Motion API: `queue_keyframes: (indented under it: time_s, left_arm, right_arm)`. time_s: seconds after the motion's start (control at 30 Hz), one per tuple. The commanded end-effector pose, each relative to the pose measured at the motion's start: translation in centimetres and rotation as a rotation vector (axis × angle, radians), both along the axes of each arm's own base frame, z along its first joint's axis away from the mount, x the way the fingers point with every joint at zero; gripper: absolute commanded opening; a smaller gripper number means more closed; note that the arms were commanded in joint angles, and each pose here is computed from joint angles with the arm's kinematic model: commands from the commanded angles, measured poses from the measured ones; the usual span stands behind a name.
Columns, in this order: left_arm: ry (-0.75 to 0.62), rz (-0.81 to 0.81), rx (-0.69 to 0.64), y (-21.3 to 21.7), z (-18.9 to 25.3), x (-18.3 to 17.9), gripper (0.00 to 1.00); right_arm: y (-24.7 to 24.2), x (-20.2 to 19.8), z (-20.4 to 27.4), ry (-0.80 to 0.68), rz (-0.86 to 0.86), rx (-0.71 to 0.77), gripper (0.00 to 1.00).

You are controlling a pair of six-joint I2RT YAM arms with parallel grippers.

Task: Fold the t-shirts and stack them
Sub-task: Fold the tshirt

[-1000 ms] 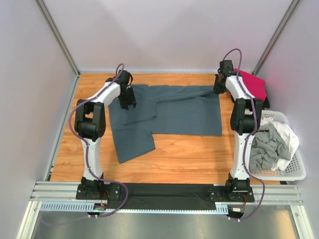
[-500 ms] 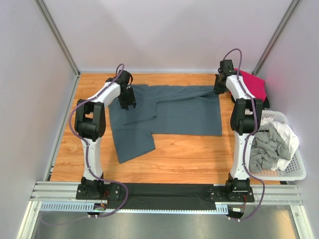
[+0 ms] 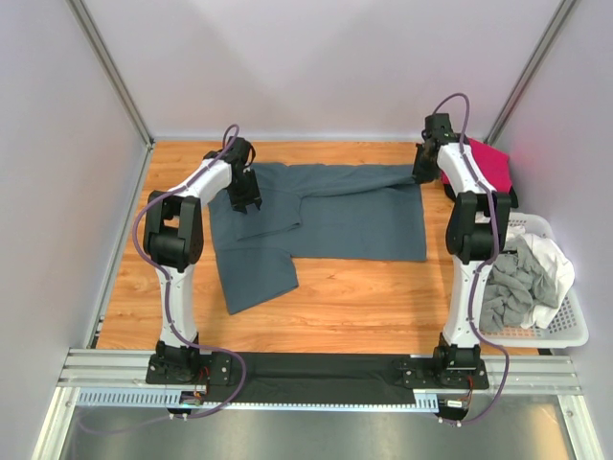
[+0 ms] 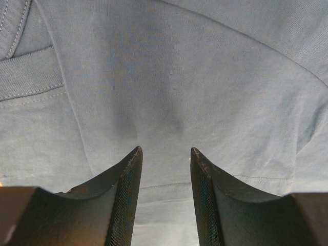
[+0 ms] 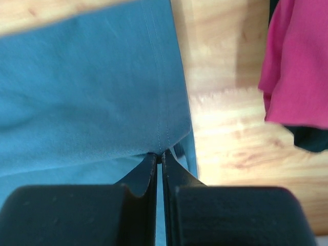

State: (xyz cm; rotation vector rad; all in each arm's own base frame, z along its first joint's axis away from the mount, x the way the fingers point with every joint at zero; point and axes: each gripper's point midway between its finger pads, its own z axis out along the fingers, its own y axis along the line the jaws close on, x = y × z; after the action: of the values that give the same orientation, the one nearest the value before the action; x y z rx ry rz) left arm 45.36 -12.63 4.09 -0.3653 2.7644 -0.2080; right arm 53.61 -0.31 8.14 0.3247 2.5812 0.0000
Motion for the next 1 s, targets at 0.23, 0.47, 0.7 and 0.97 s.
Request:
queue_keyframes:
  time_s: [0.23,0.47,0.7,0.97]
  left_arm:
    - [-0.035,-0.027,0.011,-0.1,1.1,0.4,0.50]
    - [-0.069,-0.040,0.016,0.0,3.0,0.9,0.50]
    - [-0.118,-0.034,0.003,-0.2,5.3,1.4,0.50]
    - [-0.108,0.028,0.031,0.7,4.7,0.6,0.48]
  right_arm:
    - [0.2,-4.2,-1.5,0.127,-0.017,0.020,0.24]
    - [0.3,-2.5,4.3,0.056,-0.014,0.037,0.56]
    - [3.0,0.7,9.0,-0.134,-0.057,0.222,0.39]
    - [4.5,3.9,1.3,-0.093,-0.134,0.337,0.00]
